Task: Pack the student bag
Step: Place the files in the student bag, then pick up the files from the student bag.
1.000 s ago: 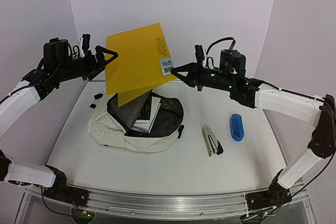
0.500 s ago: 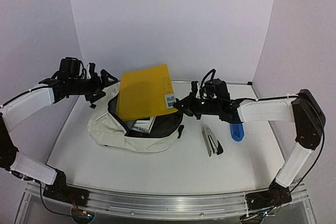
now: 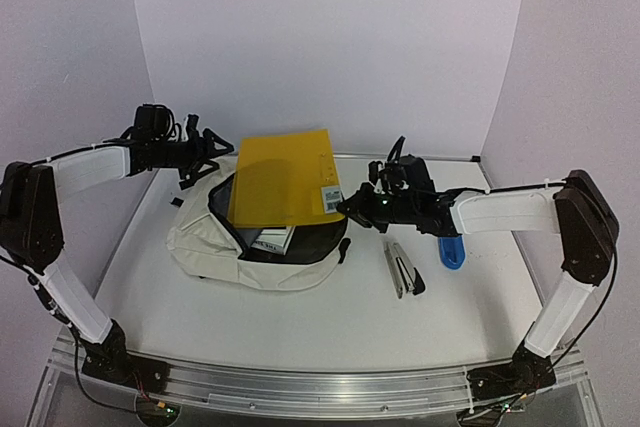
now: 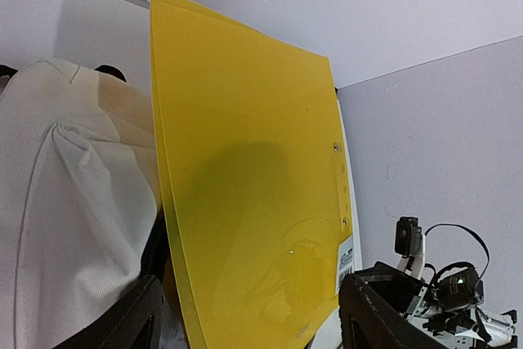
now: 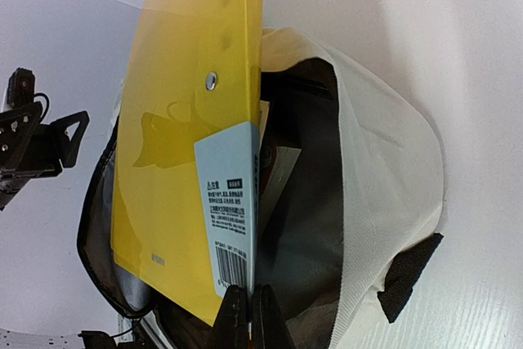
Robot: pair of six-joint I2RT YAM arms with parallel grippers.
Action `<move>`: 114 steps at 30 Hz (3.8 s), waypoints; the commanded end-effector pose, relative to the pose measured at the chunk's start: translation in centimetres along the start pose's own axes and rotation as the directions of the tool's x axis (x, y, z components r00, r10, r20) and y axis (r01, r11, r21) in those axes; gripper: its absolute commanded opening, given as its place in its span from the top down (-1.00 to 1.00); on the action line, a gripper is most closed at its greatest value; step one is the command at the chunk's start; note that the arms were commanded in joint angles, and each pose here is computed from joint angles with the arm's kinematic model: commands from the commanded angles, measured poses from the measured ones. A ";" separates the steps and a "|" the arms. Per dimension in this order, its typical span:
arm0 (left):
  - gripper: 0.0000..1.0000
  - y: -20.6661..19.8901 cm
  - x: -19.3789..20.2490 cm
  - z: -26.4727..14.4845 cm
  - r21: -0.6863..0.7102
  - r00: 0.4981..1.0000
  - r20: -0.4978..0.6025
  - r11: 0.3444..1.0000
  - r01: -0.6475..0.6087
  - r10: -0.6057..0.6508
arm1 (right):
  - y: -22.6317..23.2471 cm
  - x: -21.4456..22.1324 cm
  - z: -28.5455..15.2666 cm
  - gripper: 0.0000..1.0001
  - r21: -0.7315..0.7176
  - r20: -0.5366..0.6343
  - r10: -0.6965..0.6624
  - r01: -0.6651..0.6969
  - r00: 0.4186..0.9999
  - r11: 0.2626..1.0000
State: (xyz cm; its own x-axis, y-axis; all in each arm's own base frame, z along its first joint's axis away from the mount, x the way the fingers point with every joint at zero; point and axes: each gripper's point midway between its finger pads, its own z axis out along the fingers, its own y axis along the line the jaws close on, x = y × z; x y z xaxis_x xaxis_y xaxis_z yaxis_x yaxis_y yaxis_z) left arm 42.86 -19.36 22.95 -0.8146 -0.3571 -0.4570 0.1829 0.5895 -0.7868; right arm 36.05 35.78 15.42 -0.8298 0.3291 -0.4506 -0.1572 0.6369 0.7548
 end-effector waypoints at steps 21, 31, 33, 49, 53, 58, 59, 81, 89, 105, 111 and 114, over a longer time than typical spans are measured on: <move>-0.37 3.0 -6.3 8.2 0.007 0.992 -0.042 0.993 -0.117 0.117 | 0.5 -1.0 0.8 1.00 0.007 0.019 -0.034 0.034 0.999 0.999; -0.37 3.0 -5.5 9.4 0.070 0.992 -0.103 0.996 -0.059 0.066 | 0.6 -1.1 1.0 1.00 0.005 0.020 -0.030 0.030 0.999 1.000; -0.29 3.0 -5.4 9.4 0.068 0.992 -0.109 0.996 -0.055 0.063 | 0.7 -1.2 0.9 1.00 0.003 0.024 -0.032 0.032 0.999 0.999; 0.99 -2.6 -5.8 7.4 0.308 0.992 -0.100 0.951 -0.037 0.071 | 0.9 -2.2 -0.3 1.00 0.018 0.078 -0.043 0.042 0.996 0.999; 1.00 -7.0 -7.4 5.0 0.411 0.993 -0.036 0.907 -0.091 0.116 | 1.7 -4.1 -2.2 0.22 0.027 0.157 -0.078 0.074 0.985 0.997; 0.99 -11.7 -8.6 1.6 0.485 0.987 0.029 0.861 -0.154 0.160 | 2.9 -7.8 -6.9 -0.63 0.043 0.293 -0.134 0.127 0.947 0.991; 0.99 -12.8 -8.7 0.7 0.497 0.985 0.039 0.851 -0.167 0.170 | 3.3 -8.9 -8.6 -0.75 0.057 0.329 -0.173 0.163 0.928 0.985; 1.00 -19.1 1.8 -9.3 0.548 0.915 -0.191 0.812 -0.202 0.356 | 16.9 -9.4 -15.7 -0.96 -0.155 0.150 -0.690 0.706 0.709 0.691; 0.99 -20.9 7.9 -10.1 0.669 0.823 -0.294 0.720 -0.186 0.486 | 17.2 -6.6 -13.0 -0.97 -0.326 -0.006 -0.730 0.689 0.683 0.647; 1.00 -21.7 11.7 -8.0 0.707 0.747 -0.407 0.699 -0.106 0.525 | 17.9 -0.7 -13.2 -0.52 -0.631 -0.115 -0.760 0.544 0.640 0.554; 1.00 -22.0 12.3 -7.3 0.714 0.729 -0.413 0.691 -0.113 0.546 | 17.0 0.3 -12.1 -0.16 -0.646 -0.156 -0.757 0.515 0.634 0.564; 1.00 -21.9 12.2 -6.9 0.708 0.729 -0.419 0.697 -0.111 0.541 | 17.0 0.9 -12.0 0.07 -0.668 -0.166 -0.758 0.493 0.631 0.557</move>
State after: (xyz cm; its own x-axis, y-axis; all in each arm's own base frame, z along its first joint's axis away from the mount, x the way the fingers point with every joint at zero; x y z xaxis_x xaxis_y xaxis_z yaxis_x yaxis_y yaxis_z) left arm 25.31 -31.63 35.34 -0.7611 0.3740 -0.5300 0.5666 -0.0145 -0.8239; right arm 27.44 38.02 33.45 -0.5116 -0.3771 -0.7721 -0.8544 0.1281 0.5036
